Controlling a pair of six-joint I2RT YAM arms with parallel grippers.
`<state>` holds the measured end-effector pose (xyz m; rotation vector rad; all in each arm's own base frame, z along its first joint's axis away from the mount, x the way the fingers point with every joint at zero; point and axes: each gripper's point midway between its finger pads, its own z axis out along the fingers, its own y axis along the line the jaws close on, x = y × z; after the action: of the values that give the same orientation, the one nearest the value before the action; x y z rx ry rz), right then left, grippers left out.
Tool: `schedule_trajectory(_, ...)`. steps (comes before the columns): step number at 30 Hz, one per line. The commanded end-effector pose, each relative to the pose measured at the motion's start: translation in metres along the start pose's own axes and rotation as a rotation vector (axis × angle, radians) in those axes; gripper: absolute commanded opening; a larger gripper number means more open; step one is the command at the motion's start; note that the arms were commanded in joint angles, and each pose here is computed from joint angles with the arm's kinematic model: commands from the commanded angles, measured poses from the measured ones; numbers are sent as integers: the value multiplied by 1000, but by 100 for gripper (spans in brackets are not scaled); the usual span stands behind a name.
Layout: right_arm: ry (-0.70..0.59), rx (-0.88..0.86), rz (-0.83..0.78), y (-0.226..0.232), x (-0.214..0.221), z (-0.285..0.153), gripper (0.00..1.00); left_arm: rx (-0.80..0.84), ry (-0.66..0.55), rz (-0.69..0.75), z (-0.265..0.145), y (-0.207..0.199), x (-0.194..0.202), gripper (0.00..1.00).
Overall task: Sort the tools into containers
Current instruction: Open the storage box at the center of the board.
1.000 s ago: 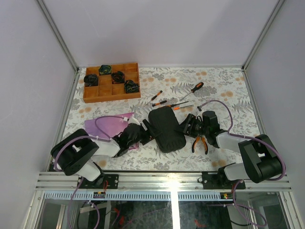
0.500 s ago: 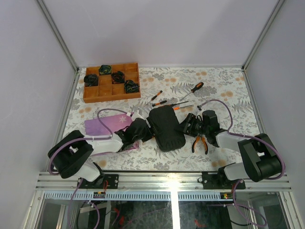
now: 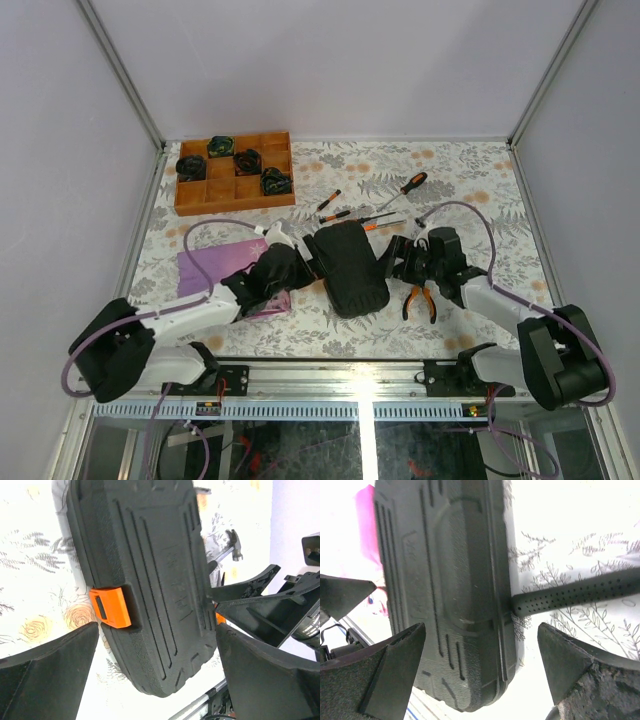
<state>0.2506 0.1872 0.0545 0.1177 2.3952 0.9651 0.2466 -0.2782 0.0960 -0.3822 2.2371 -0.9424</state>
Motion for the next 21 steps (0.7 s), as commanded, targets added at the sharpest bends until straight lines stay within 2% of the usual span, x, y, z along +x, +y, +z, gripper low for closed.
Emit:
schedule_trajectory(1, -113, 11, -114, 18, -43, -11, 99, -17, -97, 101, -18, -12, -30, 100)
schedule_trajectory(8, -98, 75, -149, 21, -67, -7, 99, -58, -183, 166, -45, -20, -60, 100)
schedule_trajectory(16, -223, 182, -254, 13, -102, -17, 99, -75, -231, 202, -58, -18, -73, 100)
schedule_trajectory(21, -129, 269, -286, -1, -97, -17, 97, -77, -198, 207, -55, -12, -64, 100)
